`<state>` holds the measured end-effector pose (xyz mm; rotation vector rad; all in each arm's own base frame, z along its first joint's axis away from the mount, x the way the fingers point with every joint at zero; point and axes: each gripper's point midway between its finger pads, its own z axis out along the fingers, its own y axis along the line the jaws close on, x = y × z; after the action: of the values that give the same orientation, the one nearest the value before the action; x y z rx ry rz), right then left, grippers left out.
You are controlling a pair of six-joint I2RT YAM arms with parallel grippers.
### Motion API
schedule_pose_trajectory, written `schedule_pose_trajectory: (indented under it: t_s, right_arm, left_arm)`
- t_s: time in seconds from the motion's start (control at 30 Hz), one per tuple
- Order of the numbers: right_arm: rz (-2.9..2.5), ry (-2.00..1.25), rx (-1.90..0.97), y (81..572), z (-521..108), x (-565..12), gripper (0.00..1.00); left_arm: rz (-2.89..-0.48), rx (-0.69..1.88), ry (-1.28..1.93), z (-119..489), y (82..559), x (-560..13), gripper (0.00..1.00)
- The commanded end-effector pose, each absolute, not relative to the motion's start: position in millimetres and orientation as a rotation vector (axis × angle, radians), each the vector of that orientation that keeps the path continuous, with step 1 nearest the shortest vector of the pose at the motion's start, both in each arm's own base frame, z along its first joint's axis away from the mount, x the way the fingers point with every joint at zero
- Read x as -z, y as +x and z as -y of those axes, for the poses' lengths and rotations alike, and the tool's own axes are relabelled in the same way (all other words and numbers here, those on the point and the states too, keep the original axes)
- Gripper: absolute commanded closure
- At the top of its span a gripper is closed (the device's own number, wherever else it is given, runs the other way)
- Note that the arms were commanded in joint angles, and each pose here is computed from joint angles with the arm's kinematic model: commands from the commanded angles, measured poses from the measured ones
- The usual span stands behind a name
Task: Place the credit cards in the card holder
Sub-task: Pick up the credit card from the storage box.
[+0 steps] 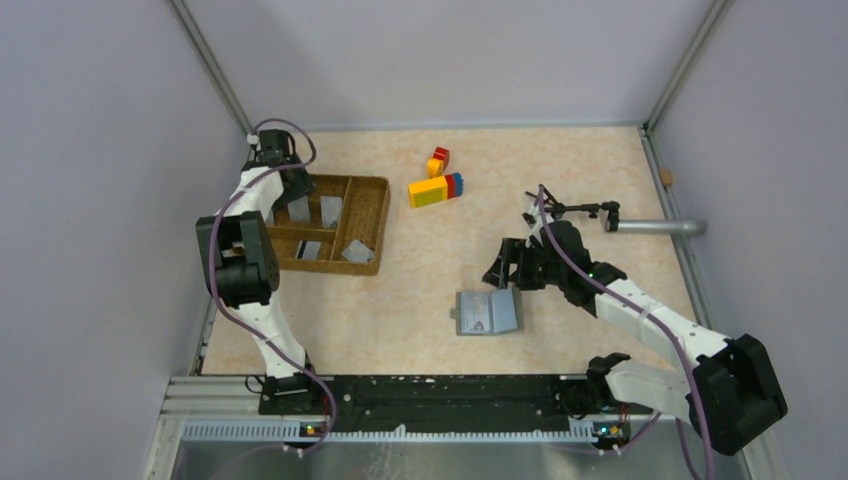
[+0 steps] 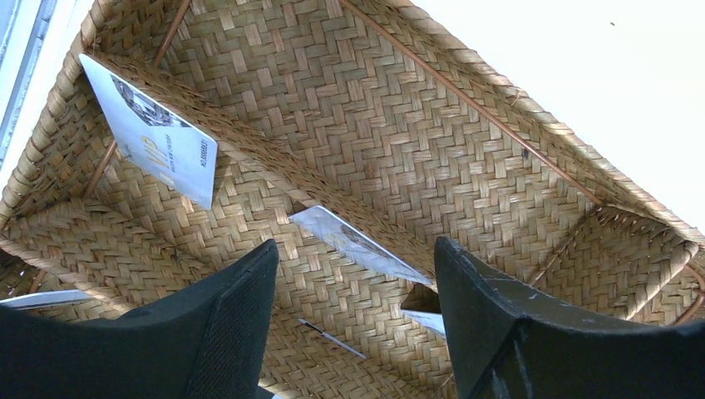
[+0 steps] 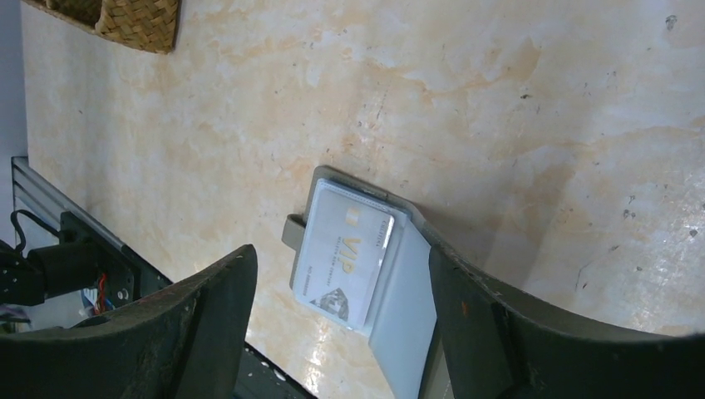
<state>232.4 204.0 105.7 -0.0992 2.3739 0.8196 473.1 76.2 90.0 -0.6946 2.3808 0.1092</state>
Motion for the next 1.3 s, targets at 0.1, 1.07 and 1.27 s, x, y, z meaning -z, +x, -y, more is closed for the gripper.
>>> schedule_pose_trajectory:
  t_s: [0.1,1.07,1.27]
  right_arm:
    - [-2.348,-0.079,-0.852,235.0,-205.5,-108.3,0.27]
    - [-2.366,-0.067,-0.873,226.7,-204.5,-102.7,0.28]
    - [-2.368,-0.063,-0.874,225.6,-203.8,-101.5,0.28]
  left_arm:
    - [-2.349,-0.132,-0.675,-84.2,474.9,-105.6,0.32]
    - [-2.319,-0.106,-0.710,-83.2,458.5,-110.7,0.35]
    - [-2.313,-0.106,-0.721,-83.9,454.9,-111.5,0.39]
